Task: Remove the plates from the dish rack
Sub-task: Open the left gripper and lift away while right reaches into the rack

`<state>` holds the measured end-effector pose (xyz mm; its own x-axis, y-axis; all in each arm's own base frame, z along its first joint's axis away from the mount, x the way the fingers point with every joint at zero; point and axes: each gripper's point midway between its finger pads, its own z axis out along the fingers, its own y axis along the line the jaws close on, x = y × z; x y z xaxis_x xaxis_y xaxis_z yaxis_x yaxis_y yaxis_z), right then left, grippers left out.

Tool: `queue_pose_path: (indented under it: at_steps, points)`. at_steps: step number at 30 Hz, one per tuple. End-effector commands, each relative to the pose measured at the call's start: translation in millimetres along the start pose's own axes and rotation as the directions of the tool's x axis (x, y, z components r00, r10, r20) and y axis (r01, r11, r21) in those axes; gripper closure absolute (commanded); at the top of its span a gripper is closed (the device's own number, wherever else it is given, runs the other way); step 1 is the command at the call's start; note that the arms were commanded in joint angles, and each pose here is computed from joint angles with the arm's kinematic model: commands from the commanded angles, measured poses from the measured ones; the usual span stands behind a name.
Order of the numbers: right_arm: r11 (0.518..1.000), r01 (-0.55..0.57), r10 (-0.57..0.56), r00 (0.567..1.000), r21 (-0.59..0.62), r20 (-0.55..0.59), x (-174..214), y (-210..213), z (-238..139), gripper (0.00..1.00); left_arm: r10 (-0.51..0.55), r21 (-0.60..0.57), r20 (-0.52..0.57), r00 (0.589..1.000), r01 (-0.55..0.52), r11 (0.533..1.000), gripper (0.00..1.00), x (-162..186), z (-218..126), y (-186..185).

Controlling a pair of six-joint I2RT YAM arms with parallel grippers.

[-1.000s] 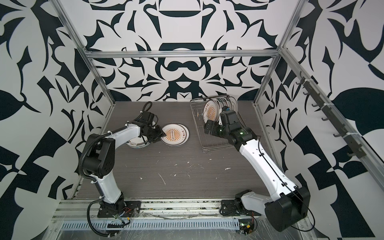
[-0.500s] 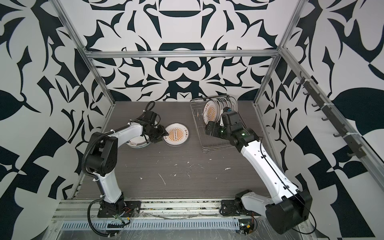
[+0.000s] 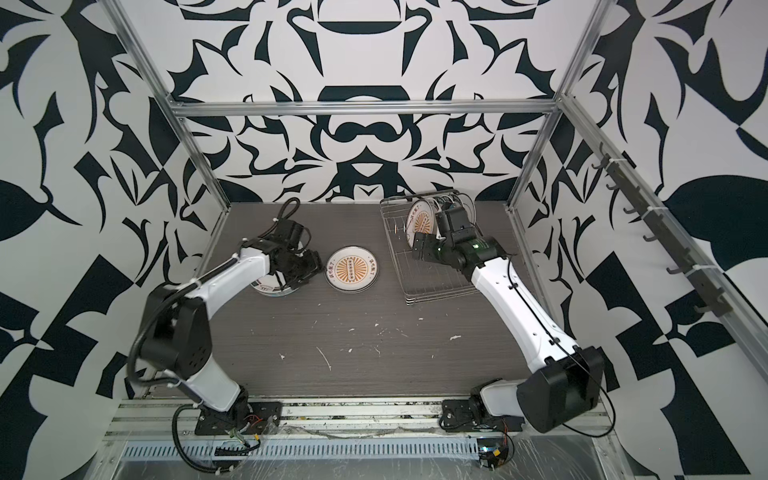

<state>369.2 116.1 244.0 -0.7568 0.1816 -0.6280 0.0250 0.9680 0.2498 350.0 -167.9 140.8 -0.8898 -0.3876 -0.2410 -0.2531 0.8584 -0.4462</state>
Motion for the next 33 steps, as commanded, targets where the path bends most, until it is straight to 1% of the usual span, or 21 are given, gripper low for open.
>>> queue_pose_path:
  at_steps: [1,3,4,5,6,9,14,22,23,26,28,31,33]
  points:
    - [0.998,0.049,-0.051,0.997,0.045,0.058,-31,-1,8,0.01,0.044,-0.074,0.106,0.993,-0.037,0.997,0.19,3,-62,18]
    - [0.995,0.067,-0.072,0.995,0.073,0.065,-42,-2,19,0.01,0.055,-0.098,0.176,0.983,-0.038,0.994,0.16,2,-94,27]
    - [0.995,0.076,-0.081,0.994,0.070,0.073,-47,1,23,0.01,0.064,-0.079,0.226,0.972,-0.047,0.996,0.16,2,-116,27]
    - [0.994,0.080,-0.085,0.993,0.077,0.075,-51,2,28,0.00,0.069,-0.082,0.265,0.962,-0.049,0.995,0.16,2,-130,30]
    - [0.992,0.089,-0.095,0.992,0.085,0.076,-55,2,32,0.00,0.075,-0.086,0.297,0.952,-0.051,0.995,0.10,2,-142,34]
    - [0.989,0.106,-0.113,0.991,0.102,0.069,-65,4,45,0.01,0.083,-0.099,0.349,0.934,-0.051,0.994,0.06,5,-163,44]
    - [0.985,0.125,-0.130,0.991,0.120,0.037,-71,6,70,0.07,0.080,-0.069,0.381,0.921,-0.058,0.996,0.00,12,-168,49]
    - [0.978,0.144,-0.147,0.989,0.153,0.006,-76,5,100,0.12,0.075,-0.060,0.422,0.904,-0.055,0.997,0.01,21,-170,62]
    - [0.971,0.146,-0.151,0.988,0.190,0.016,-80,-1,101,0.13,0.074,-0.067,0.426,0.901,-0.050,0.996,0.01,22,-169,65]
    - [0.967,0.159,-0.162,0.987,0.199,0.001,-80,-2,113,0.14,0.073,-0.087,0.438,0.896,-0.039,0.995,0.01,24,-168,73]
    - [0.967,0.167,-0.168,0.986,0.192,-0.012,-82,-1,121,0.17,0.070,-0.103,0.442,0.894,-0.027,0.994,0.01,24,-166,78]
    - [0.965,0.181,-0.180,0.983,0.189,-0.023,-85,-2,134,0.18,0.059,-0.107,0.440,0.896,-0.014,0.994,0.01,25,-161,82]
    - [0.972,0.183,-0.180,0.983,0.144,-0.038,-85,2,144,0.20,0.041,-0.113,0.449,0.893,0.011,0.993,0.01,25,-159,86]
